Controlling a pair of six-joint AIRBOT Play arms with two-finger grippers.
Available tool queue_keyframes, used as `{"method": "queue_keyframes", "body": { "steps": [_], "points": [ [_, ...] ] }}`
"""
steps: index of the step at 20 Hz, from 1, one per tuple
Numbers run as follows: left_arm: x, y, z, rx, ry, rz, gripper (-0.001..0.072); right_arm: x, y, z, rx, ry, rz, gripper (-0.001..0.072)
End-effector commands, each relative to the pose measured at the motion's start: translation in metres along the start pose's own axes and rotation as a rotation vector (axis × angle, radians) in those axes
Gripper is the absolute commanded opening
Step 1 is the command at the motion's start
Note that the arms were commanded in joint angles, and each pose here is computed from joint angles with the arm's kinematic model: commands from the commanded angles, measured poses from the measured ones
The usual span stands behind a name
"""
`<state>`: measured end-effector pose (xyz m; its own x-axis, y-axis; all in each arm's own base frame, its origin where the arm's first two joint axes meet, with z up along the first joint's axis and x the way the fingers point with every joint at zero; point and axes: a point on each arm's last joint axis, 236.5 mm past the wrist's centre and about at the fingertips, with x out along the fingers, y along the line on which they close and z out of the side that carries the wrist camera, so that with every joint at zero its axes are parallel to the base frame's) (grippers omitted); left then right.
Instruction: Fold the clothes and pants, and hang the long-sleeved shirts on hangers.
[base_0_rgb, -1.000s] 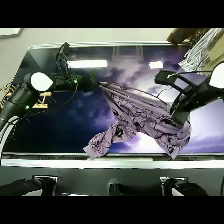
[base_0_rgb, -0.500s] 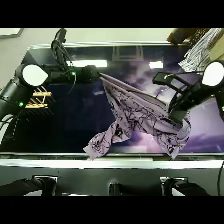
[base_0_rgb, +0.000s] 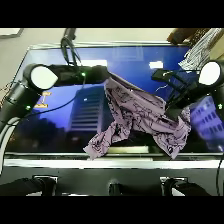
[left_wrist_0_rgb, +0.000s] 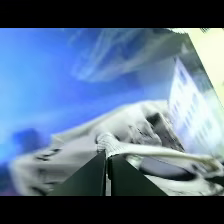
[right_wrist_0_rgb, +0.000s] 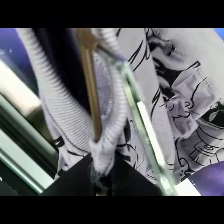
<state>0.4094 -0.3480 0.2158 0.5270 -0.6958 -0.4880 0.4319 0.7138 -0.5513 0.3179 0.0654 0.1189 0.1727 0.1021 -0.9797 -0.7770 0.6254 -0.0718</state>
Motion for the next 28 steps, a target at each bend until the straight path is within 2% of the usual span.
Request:
{"method": "queue_keyframes", "body": {
  "steps": [1,10,12,13,14,15,16,17,22,28],
  "points": [
    [0.019,-0.034,-0.027,0.022,0.048,-0.058,0.0024,0.000,0.004,0.013,0.016,-0.052,0.017,0.0029],
    [0.047,-0.084,-0.075,0.083,0.111,-0.137,0.0026,0.000,0.005,0.011,0.036,-0.045,0.019,0.0029],
    [0.047,-0.083,-0.078,0.146,0.119,-0.138,0.0031,-0.001,0.004,0.011,0.038,-0.046,0.015,0.0029],
    [0.046,-0.078,-0.076,0.176,0.123,-0.131,0.0086,-0.002,0.003,0.011,0.038,-0.047,0.011,0.0029],
    [0.043,-0.070,-0.073,0.187,0.128,-0.118,0.0205,-0.002,0.003,0.011,0.037,-0.050,0.008,0.0029],
    [0.039,-0.059,-0.069,0.203,0.138,-0.100,0.0450,-0.003,0.002,0.013,0.037,-0.059,0.001,0.0029],
    [0.032,-0.046,-0.064,0.223,0.147,-0.080,0.0634,-0.003,0.000,0.016,0.036,-0.071,-0.006,0.0029],
    [0.023,-0.032,-0.056,0.249,0.149,-0.058,0.0666,-0.003,-0.002,0.019,0.027,-0.083,-0.013,0.0029],
    [-0.054,0.054,0.016,0.311,0.046,0.098,0.0666,-0.008,-0.009,0.049,-0.048,-0.213,-0.051,0.0029],
    [-0.087,0.147,0.019,0.717,0.191,0.234,0.0660,-0.017,-0.007,0.081,-0.177,-0.351,-0.067,0.0030]
  ]
}}
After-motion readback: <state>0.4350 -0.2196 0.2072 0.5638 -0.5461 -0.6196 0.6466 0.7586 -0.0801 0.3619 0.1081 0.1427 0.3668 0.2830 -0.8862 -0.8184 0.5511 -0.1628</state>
